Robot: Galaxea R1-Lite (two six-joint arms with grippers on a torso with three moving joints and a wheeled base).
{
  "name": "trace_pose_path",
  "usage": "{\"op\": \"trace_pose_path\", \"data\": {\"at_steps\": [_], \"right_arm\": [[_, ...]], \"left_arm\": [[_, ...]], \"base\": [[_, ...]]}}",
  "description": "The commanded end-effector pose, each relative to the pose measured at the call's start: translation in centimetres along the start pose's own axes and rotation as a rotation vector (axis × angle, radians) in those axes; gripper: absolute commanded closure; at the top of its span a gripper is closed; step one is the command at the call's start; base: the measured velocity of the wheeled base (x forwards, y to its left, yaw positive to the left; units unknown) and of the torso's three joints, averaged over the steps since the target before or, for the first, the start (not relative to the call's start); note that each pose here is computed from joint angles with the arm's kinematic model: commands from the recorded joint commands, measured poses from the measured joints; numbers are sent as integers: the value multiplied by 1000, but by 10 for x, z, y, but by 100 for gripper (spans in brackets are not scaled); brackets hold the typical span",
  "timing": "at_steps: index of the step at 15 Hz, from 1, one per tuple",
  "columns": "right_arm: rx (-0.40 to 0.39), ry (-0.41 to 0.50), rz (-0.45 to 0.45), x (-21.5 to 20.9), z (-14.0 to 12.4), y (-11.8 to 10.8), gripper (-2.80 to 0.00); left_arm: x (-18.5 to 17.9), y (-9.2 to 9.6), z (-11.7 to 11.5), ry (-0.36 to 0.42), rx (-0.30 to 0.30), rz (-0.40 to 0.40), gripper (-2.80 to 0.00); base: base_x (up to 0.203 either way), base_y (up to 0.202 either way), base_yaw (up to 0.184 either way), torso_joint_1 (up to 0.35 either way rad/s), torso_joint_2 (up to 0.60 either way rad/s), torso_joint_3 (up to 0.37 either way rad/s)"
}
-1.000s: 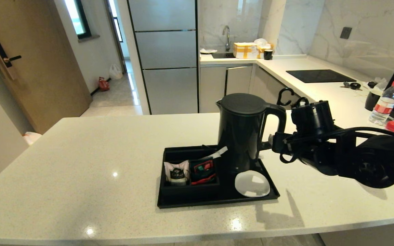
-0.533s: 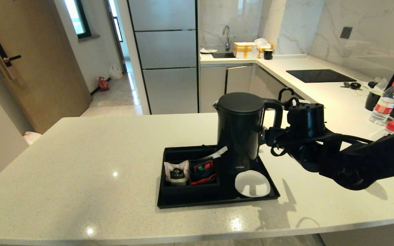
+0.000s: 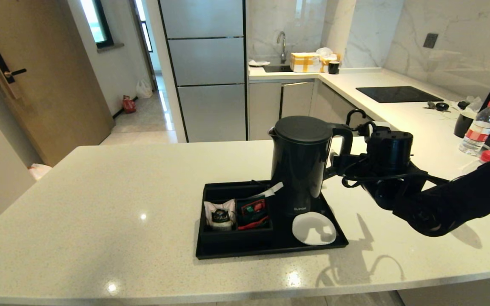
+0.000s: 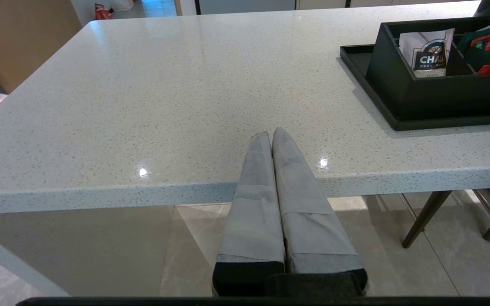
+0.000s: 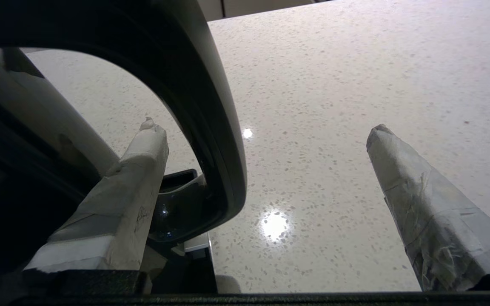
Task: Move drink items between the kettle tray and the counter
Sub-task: Pick up the kettle
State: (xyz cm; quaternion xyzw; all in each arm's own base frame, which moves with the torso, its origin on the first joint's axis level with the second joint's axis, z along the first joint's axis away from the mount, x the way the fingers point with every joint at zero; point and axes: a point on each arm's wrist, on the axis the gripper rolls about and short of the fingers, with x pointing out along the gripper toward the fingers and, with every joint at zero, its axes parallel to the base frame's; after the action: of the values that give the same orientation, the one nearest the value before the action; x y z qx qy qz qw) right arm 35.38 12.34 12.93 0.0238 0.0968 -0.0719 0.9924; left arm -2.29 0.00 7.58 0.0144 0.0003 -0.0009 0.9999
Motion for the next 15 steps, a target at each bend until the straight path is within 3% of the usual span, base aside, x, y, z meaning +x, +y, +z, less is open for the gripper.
{"op": "trace_pose_path", "data": {"at_steps": [1,5,11,12,15], "right_arm": [[3,5,28,5,-5,-2,-280],[20,-11,97,10,-7,-2,-280],[19,-14,91,19,-11,-3,-280],[19,-14,91,19,-11,-3,0],[16,-20,86,22,-9,-5,0]], "left_arm": [[0,0,0,-1,0,0,0],[0,0,0,-1,0,0,0],[0,0,0,-1,0,0,0],[0,0,0,-1,0,0,0],[0,0,0,-1,0,0,0]], "base": [[0,0,0,0,0,0],[0,0,0,0,0,0],[0,0,0,0,0,0],[0,0,0,0,0,0],[0,0,0,0,0,0]]}}
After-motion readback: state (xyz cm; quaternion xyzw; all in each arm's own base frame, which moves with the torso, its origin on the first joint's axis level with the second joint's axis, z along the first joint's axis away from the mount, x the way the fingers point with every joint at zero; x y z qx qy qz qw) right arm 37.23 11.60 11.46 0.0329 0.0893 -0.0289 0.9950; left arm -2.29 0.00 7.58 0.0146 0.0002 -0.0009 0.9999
